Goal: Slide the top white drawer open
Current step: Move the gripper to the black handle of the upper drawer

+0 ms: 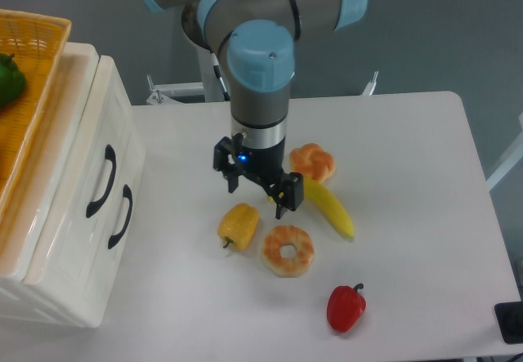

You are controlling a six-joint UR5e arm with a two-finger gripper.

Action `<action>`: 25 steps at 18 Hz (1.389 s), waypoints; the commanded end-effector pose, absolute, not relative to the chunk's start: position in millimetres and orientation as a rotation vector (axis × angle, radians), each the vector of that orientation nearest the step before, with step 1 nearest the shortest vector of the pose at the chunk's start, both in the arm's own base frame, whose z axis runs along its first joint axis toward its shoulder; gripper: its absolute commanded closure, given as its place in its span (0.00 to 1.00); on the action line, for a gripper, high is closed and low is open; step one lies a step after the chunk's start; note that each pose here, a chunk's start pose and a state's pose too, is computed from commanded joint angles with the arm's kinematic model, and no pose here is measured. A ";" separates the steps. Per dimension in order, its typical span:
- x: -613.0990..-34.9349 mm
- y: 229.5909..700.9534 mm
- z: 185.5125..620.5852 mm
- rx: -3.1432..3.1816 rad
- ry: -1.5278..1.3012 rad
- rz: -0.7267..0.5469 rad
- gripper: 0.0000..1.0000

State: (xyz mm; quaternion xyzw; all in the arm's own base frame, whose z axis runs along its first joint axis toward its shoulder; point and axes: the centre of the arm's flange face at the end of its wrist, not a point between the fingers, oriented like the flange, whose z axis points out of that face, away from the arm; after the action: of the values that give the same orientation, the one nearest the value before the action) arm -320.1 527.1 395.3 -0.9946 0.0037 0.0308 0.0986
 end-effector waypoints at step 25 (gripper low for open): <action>-253.3 564.4 379.2 -2.974 -0.521 -0.120 0.00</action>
State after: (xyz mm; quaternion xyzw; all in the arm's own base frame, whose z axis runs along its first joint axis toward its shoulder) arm -253.3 564.4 379.2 -0.9825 -0.1722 -0.0396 0.0597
